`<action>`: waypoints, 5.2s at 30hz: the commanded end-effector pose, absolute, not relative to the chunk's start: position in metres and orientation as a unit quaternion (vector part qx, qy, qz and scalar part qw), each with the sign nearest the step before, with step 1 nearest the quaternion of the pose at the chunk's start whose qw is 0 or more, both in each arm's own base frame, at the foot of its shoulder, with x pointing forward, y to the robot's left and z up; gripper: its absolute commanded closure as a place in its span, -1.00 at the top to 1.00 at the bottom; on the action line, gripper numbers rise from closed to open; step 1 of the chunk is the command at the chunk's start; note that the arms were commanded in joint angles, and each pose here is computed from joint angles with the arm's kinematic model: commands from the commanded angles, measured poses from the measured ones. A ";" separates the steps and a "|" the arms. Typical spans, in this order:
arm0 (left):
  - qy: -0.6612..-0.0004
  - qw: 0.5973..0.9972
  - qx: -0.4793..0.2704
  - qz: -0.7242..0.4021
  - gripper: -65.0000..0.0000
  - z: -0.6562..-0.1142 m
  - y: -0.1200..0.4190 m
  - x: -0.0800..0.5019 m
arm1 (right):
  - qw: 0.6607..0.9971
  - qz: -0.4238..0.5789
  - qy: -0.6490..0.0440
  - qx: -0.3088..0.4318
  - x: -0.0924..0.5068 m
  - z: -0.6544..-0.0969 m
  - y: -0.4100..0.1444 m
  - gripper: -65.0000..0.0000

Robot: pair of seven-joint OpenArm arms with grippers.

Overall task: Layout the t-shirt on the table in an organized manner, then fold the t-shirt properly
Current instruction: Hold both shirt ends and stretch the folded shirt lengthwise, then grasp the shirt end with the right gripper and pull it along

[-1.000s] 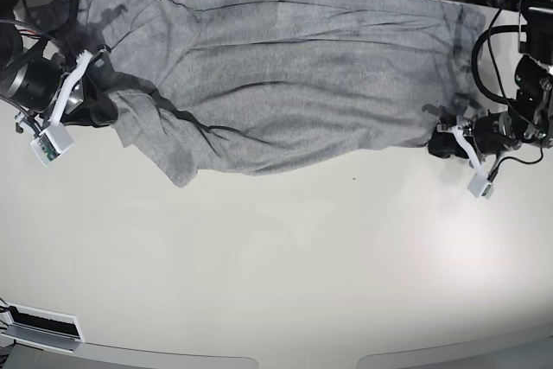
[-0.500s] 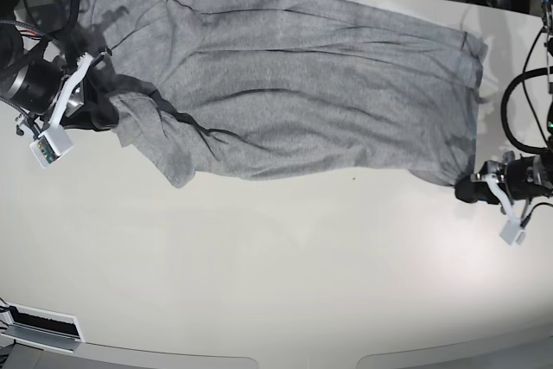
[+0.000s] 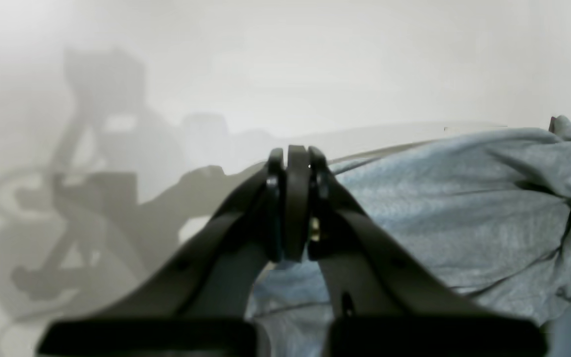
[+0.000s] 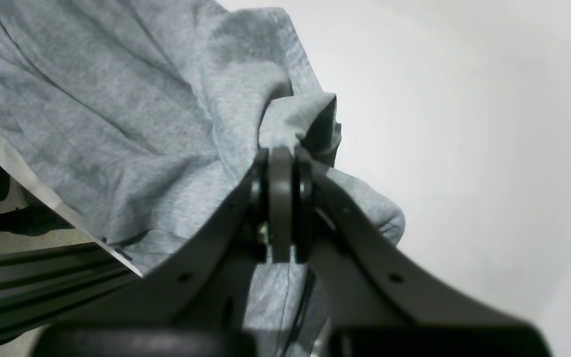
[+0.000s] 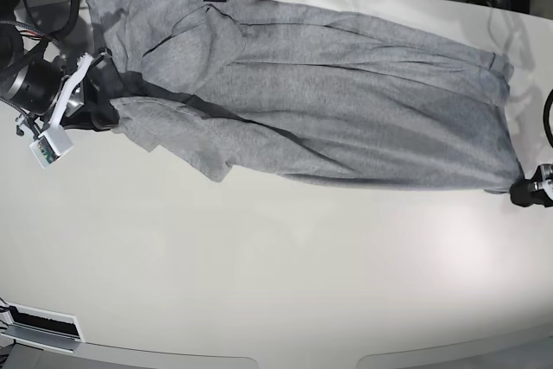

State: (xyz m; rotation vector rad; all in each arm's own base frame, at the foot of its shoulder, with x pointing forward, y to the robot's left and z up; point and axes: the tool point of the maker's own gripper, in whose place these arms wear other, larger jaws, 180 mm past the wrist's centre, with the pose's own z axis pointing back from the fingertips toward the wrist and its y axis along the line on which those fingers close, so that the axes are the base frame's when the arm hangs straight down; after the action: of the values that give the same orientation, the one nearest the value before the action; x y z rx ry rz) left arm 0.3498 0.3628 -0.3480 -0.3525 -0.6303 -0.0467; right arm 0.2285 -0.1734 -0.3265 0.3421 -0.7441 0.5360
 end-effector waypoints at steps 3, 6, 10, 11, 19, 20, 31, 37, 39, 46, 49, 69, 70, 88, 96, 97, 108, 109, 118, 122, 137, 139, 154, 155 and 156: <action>-0.320 0.932 -0.170 -0.026 -1.00 -0.341 0.368 0.349 | 0.872 0.262 -0.378 0.164 0.235 -0.314 -0.174 -1.00; -0.313 0.934 -0.172 -0.021 -1.00 -0.352 0.367 0.339 | 0.872 0.262 -0.378 0.164 0.235 -0.314 -0.174 -1.00; -0.308 0.935 -0.175 -0.025 -1.00 -0.359 0.366 0.331 | 0.871 0.263 -0.380 0.164 0.236 -0.313 -0.173 -1.00; -0.306 0.935 -0.175 -0.025 -1.00 -0.360 0.366 0.330 | 0.872 0.264 -0.378 0.164 0.236 -0.313 -0.174 -1.00; -0.325 0.926 -0.192 -0.016 -1.00 -0.351 0.364 0.335 | 0.875 0.288 -0.362 0.141 0.232 -0.310 -0.177 -1.00; -0.328 0.924 -0.195 -0.014 -1.00 -0.350 0.363 0.336 | 0.872 0.296 -0.365 0.135 0.232 -0.305 -0.177 -1.00; -0.343 0.922 -0.178 -0.019 -1.00 -0.326 0.382 0.338 | 0.875 0.320 -0.353 0.086 0.234 -0.304 -0.193 -1.00; -0.324 0.928 -0.184 -0.021 -1.00 -0.330 0.381 0.331 | 0.882 0.322 -0.338 0.067 0.232 -0.309 -0.200 -1.00; -0.310 0.929 -0.202 -0.021 -1.00 -0.331 0.375 0.326 | 0.884 0.322 -0.331 0.070 0.228 -0.312 -0.200 -1.00; -0.267 0.932 -0.242 -0.024 -1.00 -0.335 0.362 0.309 | 0.895 0.316 -0.306 0.075 0.214 -0.325 -0.204 -1.00; -0.252 0.938 -0.239 -0.019 -1.00 -0.344 0.365 0.297 | 0.906 0.307 -0.286 0.063 0.211 -0.338 -0.216 -1.00; -0.223 0.953 -0.204 -0.009 -1.00 -0.355 0.389 0.268 | 0.922 0.279 -0.258 0.071 0.205 -0.359 -0.230 -1.00; -0.229 0.952 -0.204 -0.008 -0.86 -0.354 0.389 0.270 | 0.922 0.279 -0.258 0.071 0.204 -0.359 -0.230 -1.00; -0.336 0.915 -0.223 -0.002 0.23 -0.355 0.354 0.325 | 0.916 0.275 -0.277 0.088 0.209 -0.355 -0.223 -1.00; -0.319 0.930 -0.172 -0.059 0.23 -0.410 0.316 0.329 | 0.915 0.273 -0.280 0.098 0.209 -0.353 -0.219 -1.00; -0.315 0.932 -0.168 -0.061 0.23 -0.416 0.312 0.329 | 0.915 0.273 -0.280 0.098 0.209 -0.353 -0.219 -1.00; -0.323 0.930 -0.164 -0.060 -1.00 -0.411 0.303 0.347 | 0.915 0.272 -0.280 0.099 0.209 -0.353 -0.219 -1.00; -0.323 0.930 -0.163 -0.061 -1.00 -0.407 0.304 0.350 | 0.915 0.272 -0.281 0.099 0.209 -0.353 -0.219 -1.00; -0.324 0.924 -0.189 -0.071 -1.00 -0.353 0.321 0.369 | 0.914 0.272 -0.285 0.101 0.210 -0.352 -0.218 -1.00; -0.326 0.916 -0.224 -0.073 -1.00 -0.331 0.325 0.363 | 0.912 0.271 -0.290 0.102 0.212 -0.351 -0.217 -1.00; -0.306 0.925 -0.214 -0.072 -1.00 -0.325 0.342 0.352 | 0.912 0.266 -0.282 0.136 0.206 -0.350 -0.207 -1.00; -0.304 0.925 -0.214 -0.071 -1.00 -0.327 0.342 0.350 | 0.916 0.266 -0.268 0.134 0.200 -0.354 -0.209 -1.00; -0.296 0.931 -0.199 -0.074 0.11 -0.334 0.347 0.346 | 0.919 0.227 -0.301 0.114 0.226 -0.342 -0.213 0.47; -0.296 0.931 -0.199 -0.074 0.11 -0.334 0.347 0.346 | 0.913 0.218 -0.320 0.130 0.232 -0.335 -0.207 0.47; -0.296 0.931 -0.199 -0.074 0.11 -0.334 0.347 0.346 | 0.906 0.209 -0.338 0.145 0.237 -0.329 -0.202 0.47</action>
State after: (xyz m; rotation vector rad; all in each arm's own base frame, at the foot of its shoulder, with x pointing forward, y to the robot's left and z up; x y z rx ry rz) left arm 0.3352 0.3381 -0.3547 -0.4191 -0.5468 -0.1425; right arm 0.2328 -0.1986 -0.3375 0.3156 -0.6764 0.4181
